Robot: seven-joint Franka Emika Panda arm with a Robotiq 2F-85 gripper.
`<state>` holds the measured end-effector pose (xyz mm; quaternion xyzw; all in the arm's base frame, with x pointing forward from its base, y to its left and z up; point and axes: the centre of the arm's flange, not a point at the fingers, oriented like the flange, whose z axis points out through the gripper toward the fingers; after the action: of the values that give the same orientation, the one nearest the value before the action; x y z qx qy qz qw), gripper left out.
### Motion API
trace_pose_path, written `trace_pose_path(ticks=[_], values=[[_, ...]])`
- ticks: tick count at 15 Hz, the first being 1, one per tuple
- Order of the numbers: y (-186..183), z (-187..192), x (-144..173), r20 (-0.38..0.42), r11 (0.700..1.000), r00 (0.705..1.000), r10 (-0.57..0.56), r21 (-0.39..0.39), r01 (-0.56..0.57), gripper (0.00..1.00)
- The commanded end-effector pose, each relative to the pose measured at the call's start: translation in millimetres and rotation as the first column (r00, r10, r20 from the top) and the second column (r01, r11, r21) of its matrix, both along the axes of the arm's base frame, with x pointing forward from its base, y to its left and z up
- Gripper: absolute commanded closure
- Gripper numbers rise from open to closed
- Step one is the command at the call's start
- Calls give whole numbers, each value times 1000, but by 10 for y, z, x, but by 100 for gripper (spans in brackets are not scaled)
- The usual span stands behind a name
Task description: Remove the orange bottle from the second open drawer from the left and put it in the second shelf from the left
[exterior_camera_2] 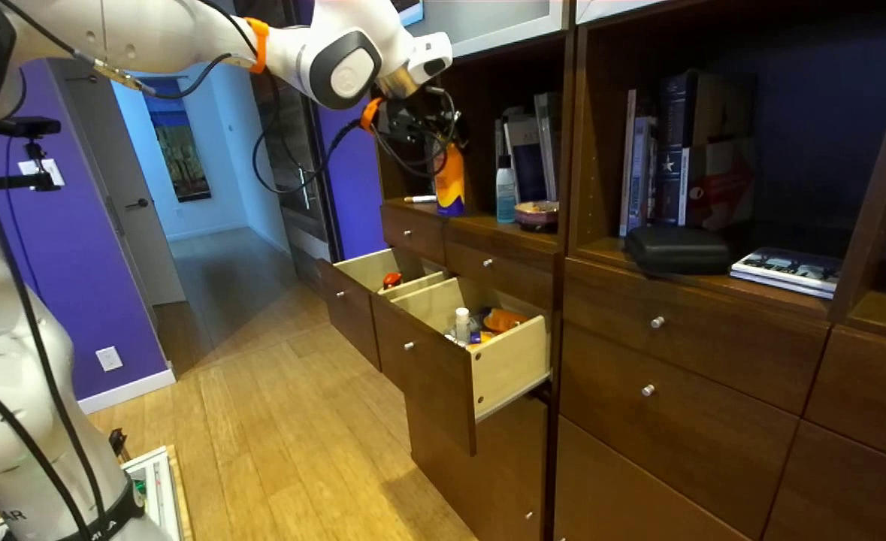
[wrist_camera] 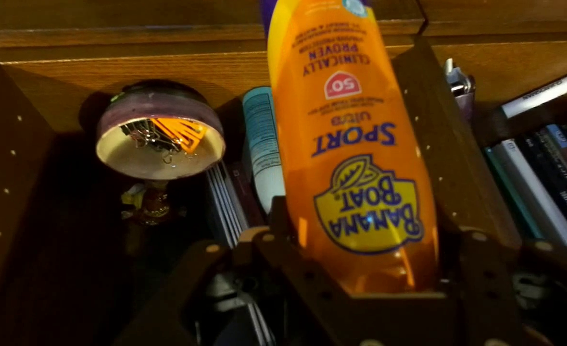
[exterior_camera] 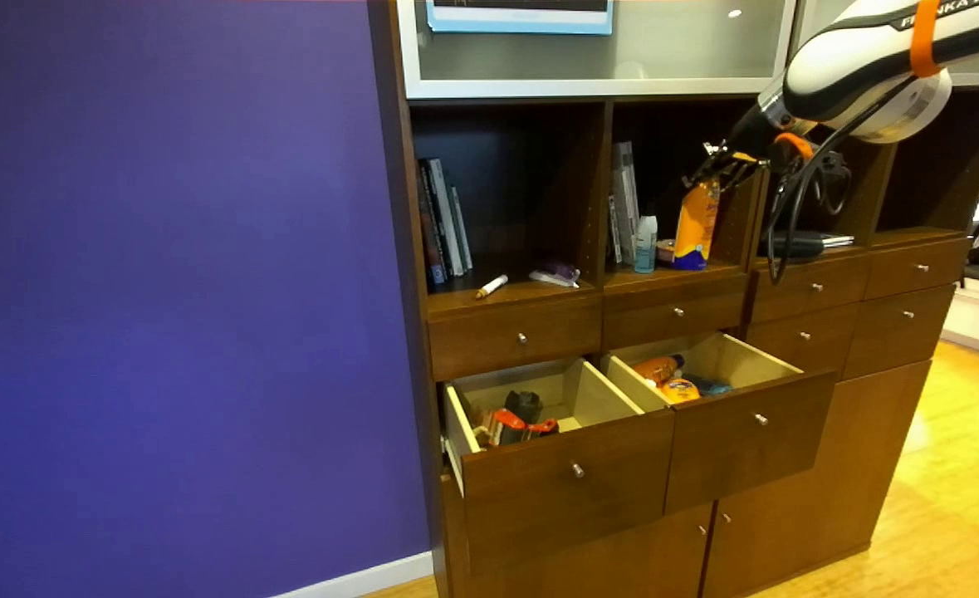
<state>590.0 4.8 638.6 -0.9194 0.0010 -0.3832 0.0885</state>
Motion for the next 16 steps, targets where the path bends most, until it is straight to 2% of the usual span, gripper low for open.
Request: trace_pose_path(ticks=[1,8,16], values=[[206,85,229,7,1000,1000,10,-20,-10,61],[430,-73,594,-1,998,999,-41,-49,41,61],[652,-120,921,23,991,991,-135,-13,136,61]])
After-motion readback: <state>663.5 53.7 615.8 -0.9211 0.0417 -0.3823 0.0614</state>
